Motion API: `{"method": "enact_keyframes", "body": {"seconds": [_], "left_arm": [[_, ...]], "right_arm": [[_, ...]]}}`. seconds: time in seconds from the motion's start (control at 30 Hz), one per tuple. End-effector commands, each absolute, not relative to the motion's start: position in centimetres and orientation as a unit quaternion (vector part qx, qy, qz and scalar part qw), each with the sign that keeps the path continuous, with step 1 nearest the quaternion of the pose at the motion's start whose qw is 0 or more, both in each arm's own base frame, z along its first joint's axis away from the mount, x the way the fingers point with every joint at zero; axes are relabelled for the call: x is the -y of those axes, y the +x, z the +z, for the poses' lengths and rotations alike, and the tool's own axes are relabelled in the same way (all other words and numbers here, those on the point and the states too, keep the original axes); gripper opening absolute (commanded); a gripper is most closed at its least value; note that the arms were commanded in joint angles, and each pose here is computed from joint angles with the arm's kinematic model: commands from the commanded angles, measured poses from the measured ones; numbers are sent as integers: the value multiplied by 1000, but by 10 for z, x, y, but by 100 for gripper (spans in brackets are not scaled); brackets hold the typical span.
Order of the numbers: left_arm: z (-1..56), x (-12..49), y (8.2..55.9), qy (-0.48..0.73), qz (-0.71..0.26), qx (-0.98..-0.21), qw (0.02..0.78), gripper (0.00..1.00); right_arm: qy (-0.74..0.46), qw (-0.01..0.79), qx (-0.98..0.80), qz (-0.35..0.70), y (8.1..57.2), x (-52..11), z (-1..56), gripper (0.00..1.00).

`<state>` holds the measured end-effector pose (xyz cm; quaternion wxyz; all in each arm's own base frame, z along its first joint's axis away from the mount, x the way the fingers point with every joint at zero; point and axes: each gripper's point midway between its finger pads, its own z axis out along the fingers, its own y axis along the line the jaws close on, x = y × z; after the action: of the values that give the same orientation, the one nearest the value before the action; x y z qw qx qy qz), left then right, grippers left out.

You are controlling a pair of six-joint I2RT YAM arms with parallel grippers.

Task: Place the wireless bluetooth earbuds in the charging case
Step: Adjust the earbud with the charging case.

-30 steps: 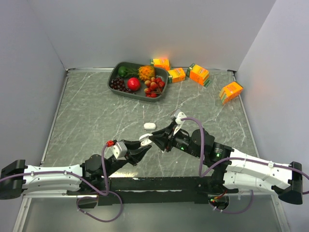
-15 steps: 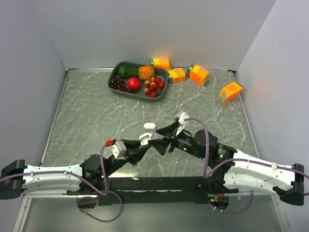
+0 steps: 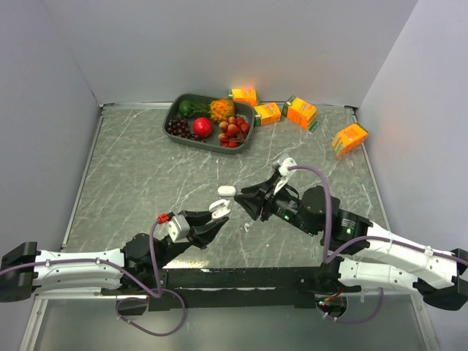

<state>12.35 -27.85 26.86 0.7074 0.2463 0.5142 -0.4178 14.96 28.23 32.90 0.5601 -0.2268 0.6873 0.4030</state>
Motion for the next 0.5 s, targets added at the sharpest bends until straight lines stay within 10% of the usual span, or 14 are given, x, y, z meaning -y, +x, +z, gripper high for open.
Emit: {"method": "enact_keyframes", "body": {"seconds": [0.0, 0.47], "left_arm": [[311, 274, 119, 236, -429, -460, 740, 1], [315, 282, 114, 247, -441, -452, 735, 1]], "right_arm": [[-222, 552, -711, 376, 155, -281, 331, 42], [-231, 546, -721, 359, 158, -284, 329, 40]]}}
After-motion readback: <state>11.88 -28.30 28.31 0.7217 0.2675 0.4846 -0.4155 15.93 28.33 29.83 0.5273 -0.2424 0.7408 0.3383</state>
